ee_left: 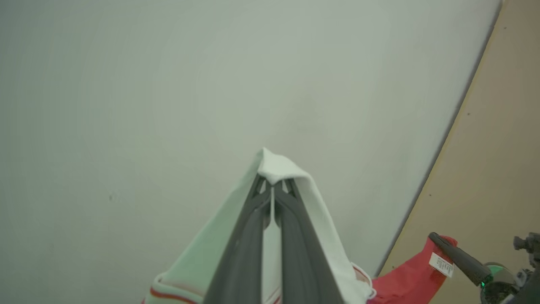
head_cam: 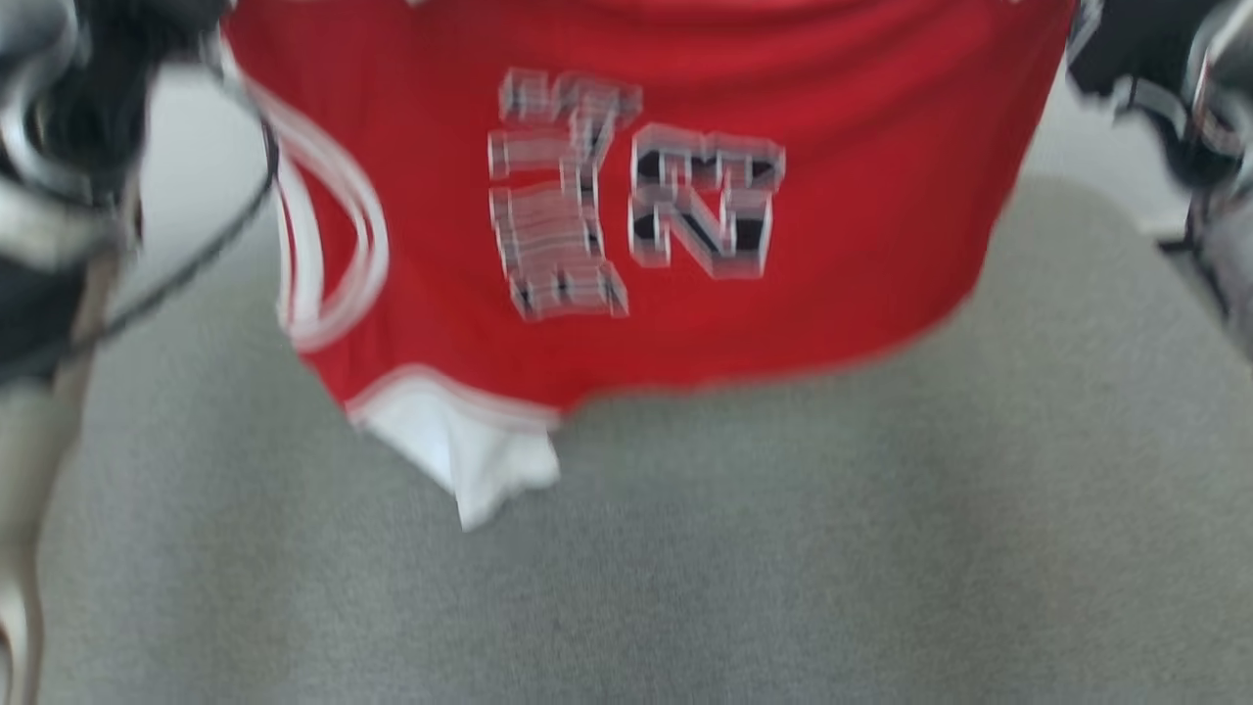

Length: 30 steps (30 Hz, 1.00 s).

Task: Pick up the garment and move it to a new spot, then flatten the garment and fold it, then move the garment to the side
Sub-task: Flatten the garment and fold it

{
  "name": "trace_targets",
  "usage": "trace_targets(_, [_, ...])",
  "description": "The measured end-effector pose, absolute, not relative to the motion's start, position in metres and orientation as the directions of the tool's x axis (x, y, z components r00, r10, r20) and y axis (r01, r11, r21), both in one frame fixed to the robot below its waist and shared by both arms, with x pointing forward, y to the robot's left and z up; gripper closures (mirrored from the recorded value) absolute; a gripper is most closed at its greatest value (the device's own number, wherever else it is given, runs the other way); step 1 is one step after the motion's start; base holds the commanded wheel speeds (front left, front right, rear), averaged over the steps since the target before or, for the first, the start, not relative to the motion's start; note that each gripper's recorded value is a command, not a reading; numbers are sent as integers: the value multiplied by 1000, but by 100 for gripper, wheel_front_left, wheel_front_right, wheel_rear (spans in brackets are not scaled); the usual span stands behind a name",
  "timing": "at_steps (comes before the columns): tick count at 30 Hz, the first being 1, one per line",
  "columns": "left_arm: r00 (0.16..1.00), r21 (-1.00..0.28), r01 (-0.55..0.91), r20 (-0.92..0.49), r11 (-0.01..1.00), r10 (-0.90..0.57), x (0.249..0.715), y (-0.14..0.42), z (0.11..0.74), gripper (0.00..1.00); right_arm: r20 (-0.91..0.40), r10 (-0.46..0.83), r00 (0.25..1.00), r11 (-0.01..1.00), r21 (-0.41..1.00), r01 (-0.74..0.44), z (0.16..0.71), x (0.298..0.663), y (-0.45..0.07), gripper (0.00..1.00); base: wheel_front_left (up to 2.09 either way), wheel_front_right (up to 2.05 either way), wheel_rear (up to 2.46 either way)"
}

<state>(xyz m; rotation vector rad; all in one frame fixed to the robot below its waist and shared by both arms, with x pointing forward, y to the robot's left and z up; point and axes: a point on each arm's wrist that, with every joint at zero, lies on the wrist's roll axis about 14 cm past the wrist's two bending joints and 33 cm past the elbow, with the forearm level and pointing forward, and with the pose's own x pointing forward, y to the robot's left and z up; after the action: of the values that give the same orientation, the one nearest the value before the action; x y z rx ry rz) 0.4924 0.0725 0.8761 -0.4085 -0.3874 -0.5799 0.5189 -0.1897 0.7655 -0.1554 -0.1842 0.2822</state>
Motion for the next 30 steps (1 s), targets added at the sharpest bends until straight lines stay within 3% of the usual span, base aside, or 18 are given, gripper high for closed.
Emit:
trace_targets(7, [709,-129,490,635,862,-308,568,87,898,100,313,224,923,958,-246,-150,794,595,-196,100,0,0,0])
trace_targets(12, [640,-42,473,703,880,-310,607,81,900,100,429,185,884,958,-278,-66,805,638,-206,100,0,0,0])
trace_targets(17, [501,-32,538,815,842,-290,612,80,910,100,490,161,857,967,-254,-36,795,673,-213,100,0,0,0])
trace_targets(24, [719,-249,579,605,776,-342,685,54,717,100,271,140,952,979,-185,-91,618,719,-209,100,0,0,0])
trace_targets(30, [830,-396,513,455,761,-323,701,80,619,100,161,145,976,986,-110,-128,528,721,-199,100,0,0,0])
